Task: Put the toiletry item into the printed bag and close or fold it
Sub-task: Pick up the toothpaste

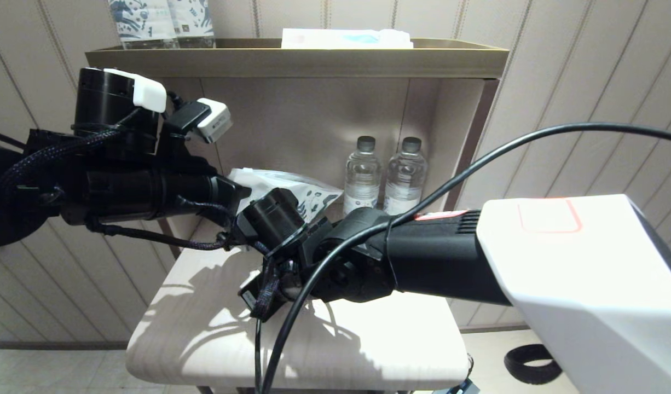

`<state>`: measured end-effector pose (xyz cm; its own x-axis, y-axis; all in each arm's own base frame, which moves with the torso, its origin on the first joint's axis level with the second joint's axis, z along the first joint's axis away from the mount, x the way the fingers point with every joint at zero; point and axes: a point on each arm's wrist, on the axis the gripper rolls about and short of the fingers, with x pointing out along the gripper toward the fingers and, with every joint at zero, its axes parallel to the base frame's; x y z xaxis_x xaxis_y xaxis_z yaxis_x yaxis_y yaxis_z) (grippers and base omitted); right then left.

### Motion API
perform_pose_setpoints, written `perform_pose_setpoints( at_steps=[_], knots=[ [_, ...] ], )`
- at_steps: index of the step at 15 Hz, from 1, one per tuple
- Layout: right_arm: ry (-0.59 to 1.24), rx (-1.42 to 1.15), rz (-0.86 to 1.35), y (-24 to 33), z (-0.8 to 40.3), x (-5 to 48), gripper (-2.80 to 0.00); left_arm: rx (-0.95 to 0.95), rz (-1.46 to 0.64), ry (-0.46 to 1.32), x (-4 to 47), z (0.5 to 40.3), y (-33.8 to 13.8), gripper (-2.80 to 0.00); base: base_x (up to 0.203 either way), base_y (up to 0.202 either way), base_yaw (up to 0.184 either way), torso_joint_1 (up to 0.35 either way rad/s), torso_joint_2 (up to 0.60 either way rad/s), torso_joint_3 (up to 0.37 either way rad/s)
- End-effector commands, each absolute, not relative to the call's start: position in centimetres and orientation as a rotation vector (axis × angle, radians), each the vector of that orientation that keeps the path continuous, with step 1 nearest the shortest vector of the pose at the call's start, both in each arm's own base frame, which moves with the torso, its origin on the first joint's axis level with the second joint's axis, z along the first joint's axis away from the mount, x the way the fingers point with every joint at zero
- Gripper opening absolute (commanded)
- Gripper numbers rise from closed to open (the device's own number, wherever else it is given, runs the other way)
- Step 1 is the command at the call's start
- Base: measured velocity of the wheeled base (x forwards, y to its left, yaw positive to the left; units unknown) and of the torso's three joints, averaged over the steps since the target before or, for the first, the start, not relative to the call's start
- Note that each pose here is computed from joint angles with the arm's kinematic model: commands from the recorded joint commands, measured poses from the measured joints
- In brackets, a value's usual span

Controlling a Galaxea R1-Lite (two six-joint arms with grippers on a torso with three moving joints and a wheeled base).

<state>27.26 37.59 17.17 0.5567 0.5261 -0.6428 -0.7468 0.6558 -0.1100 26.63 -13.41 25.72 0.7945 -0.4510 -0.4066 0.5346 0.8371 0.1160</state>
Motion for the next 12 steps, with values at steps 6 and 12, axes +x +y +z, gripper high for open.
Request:
perform_pose_setpoints(
  at_steps=[6,12],
  knots=[
    [0.583,-0.357,0.737,36.3,19.3,27.3,-2.8,0.233,-0.541,0.386,26.9,25.4,-13.7,-2.8,0.0,0.0,0.0,0.0,0.0,0.0],
    [0.481,-0.263,0.685,30.2,27.8,24.2,-2.8,0.213,-0.55,0.414,29.0,24.5,-13.6,-2.8,0.0,0.0,0.0,0.0,0.0,0.0]
  ],
)
